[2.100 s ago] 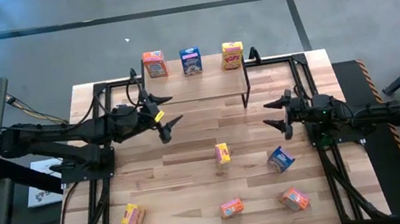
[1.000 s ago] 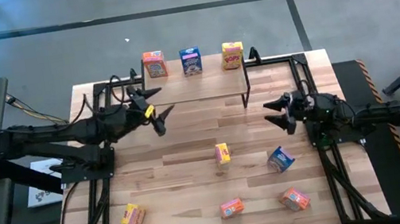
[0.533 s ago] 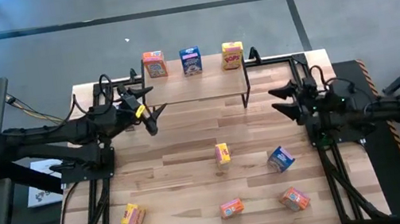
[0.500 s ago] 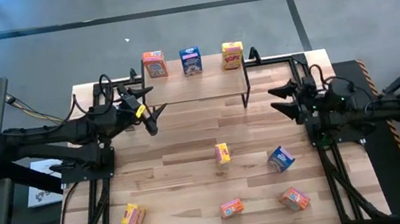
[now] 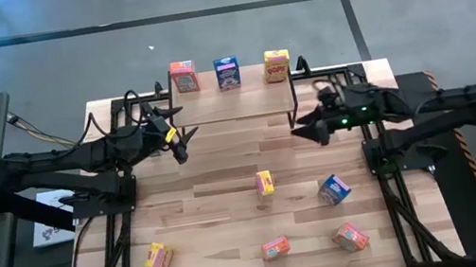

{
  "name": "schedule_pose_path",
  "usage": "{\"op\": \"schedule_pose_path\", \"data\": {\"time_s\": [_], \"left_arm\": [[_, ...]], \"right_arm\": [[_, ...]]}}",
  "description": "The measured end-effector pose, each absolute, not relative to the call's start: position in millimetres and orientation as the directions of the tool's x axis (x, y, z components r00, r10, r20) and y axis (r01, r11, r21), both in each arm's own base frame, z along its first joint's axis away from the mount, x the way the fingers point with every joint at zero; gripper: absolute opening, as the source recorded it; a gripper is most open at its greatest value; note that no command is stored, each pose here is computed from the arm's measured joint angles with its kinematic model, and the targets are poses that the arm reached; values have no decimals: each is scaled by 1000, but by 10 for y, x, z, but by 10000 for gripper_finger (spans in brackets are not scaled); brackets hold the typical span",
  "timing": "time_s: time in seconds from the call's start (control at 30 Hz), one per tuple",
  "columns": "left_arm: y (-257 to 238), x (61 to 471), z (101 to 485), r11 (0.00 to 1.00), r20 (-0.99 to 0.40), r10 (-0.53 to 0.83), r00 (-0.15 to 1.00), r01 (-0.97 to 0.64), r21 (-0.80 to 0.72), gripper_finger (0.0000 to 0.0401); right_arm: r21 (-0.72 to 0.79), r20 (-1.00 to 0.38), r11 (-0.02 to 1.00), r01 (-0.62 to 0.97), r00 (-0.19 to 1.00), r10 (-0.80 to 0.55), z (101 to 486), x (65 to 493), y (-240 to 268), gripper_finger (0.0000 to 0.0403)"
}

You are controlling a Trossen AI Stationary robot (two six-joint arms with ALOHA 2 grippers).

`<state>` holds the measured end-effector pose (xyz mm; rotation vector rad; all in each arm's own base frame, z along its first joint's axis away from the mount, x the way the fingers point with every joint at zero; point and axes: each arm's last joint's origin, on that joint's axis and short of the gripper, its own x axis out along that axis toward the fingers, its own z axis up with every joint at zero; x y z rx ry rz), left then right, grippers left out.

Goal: Stack cereal on shelf
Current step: Put the right yellow cereal box on the shelf aligned with the other yellow cereal box

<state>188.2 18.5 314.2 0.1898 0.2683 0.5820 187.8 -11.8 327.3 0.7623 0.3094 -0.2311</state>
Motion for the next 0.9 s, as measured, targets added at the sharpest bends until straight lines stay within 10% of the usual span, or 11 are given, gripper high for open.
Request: {"op": "schedule_pose_path", "data": {"time_s": [0.9], "left_arm": [[185,1868,3089,819,-243,564,789,-499,282,330]], "right_arm": [[422,-860,483,767,507,-54,3033,3156,369,334]]}}
